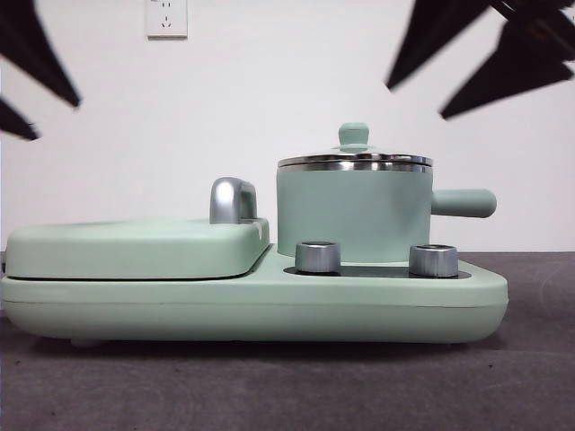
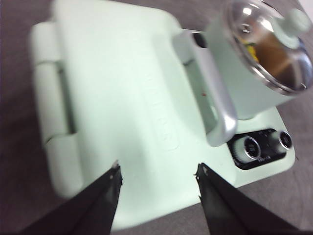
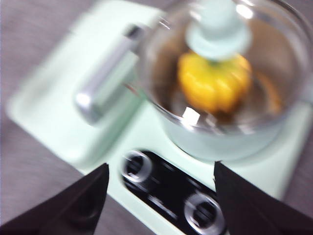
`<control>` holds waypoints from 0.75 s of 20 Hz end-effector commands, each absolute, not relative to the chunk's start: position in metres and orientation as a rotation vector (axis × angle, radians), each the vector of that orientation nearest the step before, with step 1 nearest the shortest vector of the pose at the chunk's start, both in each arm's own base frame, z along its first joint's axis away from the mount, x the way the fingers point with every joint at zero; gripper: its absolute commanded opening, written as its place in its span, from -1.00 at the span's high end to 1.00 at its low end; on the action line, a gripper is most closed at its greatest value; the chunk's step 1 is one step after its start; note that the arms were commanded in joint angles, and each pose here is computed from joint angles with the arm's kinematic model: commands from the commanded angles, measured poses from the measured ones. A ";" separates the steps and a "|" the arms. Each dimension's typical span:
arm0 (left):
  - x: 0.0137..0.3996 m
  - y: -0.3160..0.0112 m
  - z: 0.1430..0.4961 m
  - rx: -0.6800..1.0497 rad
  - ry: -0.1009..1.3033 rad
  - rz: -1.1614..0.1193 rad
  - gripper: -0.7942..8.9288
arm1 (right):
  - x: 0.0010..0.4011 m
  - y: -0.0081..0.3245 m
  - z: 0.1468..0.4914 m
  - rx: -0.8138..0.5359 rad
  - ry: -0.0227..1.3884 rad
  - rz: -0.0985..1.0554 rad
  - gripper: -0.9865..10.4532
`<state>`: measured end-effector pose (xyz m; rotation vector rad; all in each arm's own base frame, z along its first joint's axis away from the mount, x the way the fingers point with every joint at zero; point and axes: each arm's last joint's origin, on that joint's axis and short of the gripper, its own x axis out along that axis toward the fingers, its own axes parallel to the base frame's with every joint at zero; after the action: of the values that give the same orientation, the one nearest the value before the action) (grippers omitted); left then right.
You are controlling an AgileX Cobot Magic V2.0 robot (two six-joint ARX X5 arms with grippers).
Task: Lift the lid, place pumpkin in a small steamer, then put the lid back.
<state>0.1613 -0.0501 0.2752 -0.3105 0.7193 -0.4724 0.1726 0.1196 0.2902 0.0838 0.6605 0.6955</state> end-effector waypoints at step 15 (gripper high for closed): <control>0.144 -0.047 0.285 -0.363 0.689 -0.493 0.82 | 0.173 0.127 0.298 0.117 0.606 0.861 0.79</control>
<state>0.1429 -0.0461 0.2806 -0.3704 0.7115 -0.4794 0.1723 0.1241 0.2960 0.1239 0.6211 0.8446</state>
